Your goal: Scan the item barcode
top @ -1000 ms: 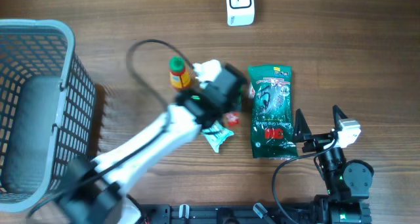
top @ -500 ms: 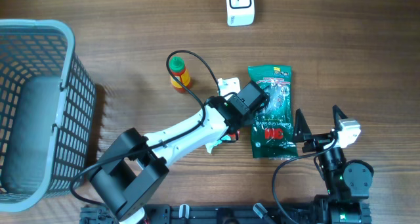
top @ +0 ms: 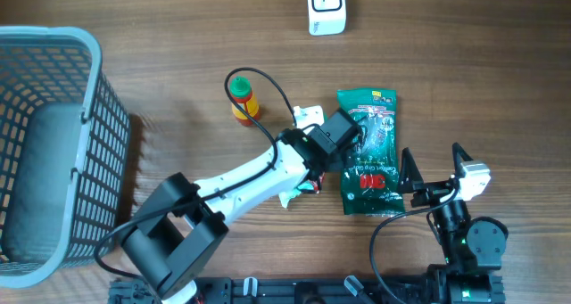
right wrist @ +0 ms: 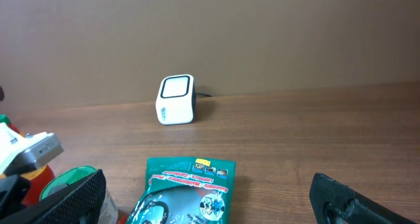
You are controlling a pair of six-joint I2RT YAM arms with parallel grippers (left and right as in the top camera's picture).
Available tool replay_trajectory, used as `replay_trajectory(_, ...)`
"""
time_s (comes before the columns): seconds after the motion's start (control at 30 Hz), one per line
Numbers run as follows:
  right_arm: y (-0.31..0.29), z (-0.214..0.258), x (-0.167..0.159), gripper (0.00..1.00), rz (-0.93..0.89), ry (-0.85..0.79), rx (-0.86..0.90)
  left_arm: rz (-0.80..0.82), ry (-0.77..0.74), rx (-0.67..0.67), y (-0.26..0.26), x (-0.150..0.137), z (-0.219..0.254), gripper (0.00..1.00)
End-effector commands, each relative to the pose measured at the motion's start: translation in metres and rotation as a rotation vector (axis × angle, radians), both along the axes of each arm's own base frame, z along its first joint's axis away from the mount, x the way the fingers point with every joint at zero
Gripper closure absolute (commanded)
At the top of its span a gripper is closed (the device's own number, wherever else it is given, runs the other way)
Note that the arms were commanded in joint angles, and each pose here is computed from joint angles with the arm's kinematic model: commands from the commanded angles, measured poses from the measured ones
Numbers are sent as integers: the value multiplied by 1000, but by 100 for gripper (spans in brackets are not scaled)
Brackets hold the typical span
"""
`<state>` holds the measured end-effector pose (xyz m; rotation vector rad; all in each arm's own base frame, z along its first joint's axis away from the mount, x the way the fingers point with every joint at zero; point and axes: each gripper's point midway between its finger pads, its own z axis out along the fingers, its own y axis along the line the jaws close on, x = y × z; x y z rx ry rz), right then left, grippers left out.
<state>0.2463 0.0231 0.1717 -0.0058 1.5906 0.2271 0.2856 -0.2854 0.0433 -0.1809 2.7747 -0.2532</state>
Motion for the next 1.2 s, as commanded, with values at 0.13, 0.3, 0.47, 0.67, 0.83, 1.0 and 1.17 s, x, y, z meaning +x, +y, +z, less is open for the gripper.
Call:
replay_trajectory(0.13,0,3,0,0,-3,-8,18,-26,-175,111,87,42,77,0)
replay_trajectory(0.3,0,2,0,0,-3,-8,18,198,-290,268,198,42,143,0)
replay_trajectory(0.47,0,2,0,0,-3,-8,18,394,-279,380,287,-8,181,0)
replay_trajectory(0.67,0,3,0,0,-3,-8,18,471,-495,234,303,-47,240,0)
replay_trajectory(0.83,0,2,0,0,-2,-8,18,516,-730,88,322,-116,286,0)
replay_trajectory(1.0,0,2,0,0,-3,-8,18,520,-819,20,330,-156,292,0)
replay_trajectory(1.17,0,2,0,0,-2,-8,18,528,-829,8,331,-160,293,0)
